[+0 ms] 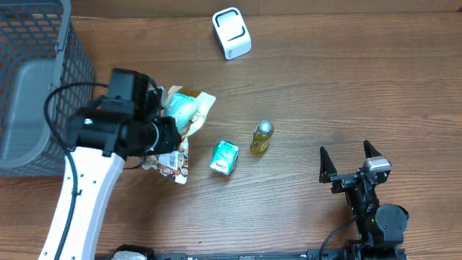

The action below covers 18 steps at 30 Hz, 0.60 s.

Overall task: Scan the item barcode
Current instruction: 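Carry the tissue pack in its paper bag to the table and release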

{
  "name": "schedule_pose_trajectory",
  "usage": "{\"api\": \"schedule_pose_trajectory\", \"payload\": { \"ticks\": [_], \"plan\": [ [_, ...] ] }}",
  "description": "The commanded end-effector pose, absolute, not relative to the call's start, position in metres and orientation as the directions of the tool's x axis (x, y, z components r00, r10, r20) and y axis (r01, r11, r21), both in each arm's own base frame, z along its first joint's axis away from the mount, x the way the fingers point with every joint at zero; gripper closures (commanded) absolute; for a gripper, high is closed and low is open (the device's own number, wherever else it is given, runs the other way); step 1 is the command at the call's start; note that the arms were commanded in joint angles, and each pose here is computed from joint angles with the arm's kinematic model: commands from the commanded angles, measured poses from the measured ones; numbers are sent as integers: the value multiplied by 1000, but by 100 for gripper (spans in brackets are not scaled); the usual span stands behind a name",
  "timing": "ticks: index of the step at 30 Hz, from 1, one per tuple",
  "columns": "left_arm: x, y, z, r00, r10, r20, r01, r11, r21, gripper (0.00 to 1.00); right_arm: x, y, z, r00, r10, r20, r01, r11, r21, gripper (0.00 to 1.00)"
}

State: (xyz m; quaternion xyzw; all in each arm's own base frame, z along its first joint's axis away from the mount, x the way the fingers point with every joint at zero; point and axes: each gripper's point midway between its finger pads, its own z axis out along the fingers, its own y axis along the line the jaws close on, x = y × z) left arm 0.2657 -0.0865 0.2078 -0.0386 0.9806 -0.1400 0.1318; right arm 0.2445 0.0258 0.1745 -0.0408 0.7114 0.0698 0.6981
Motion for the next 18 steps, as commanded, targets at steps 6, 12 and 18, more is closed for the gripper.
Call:
{"api": "schedule_pose_trajectory", "payload": {
  "ticks": [6, 12, 18],
  "plan": [
    [252, -85, 162, -960, -173, -219, -148, 981, -126, 96, 245, 24, 173, -16, 35, -999, -146, 989, 37, 0],
    [243, -88, 124, -968, -165, -192, -148, 984, -100, 96, 245, 24, 173, -16, 35, -999, -146, 989, 37, 0],
    [235, -71, 100, -967, -177, -185, -177, 984, -13, 96, 245, 24, 173, -16, 35, -999, -146, 989, 37, 0]
  ]
}}
